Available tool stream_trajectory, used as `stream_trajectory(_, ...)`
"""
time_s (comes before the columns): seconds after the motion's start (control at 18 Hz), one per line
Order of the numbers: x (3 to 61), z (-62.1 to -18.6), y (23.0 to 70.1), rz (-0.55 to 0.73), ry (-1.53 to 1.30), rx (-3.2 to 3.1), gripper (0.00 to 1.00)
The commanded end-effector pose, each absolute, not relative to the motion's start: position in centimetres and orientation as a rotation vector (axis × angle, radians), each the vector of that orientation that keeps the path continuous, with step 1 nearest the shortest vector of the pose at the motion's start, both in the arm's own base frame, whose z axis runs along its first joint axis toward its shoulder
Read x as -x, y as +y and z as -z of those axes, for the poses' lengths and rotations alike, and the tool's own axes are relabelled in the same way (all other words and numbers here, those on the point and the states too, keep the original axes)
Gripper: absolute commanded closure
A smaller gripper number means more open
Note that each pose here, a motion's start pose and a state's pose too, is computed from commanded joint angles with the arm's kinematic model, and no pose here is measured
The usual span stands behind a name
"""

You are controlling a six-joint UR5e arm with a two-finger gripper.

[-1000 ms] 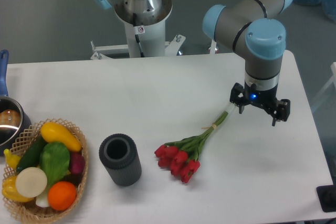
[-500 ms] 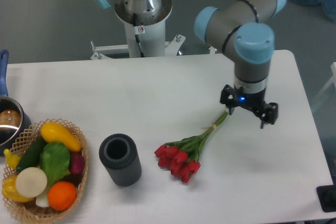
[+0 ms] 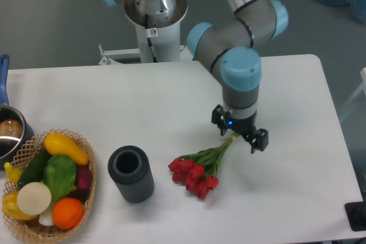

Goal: Pick up the flowers from the table
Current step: 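Move the open gripper over the green stems of the red tulips, then lower the gripper and close it around the tulip stems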

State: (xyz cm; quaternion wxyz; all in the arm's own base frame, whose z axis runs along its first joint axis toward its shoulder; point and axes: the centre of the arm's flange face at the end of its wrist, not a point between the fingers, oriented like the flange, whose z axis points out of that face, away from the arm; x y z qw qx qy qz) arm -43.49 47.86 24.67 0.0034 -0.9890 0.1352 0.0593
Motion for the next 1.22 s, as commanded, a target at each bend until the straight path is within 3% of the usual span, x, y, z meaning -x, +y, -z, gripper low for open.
stream_trajectory(1.06,39.4,-20.3,51.2,-0.083,0.474,3.139,0.0)
stream_trajectory(1.22,39.3,-20.2,51.2,-0.081,0.465,3.141,0.09)
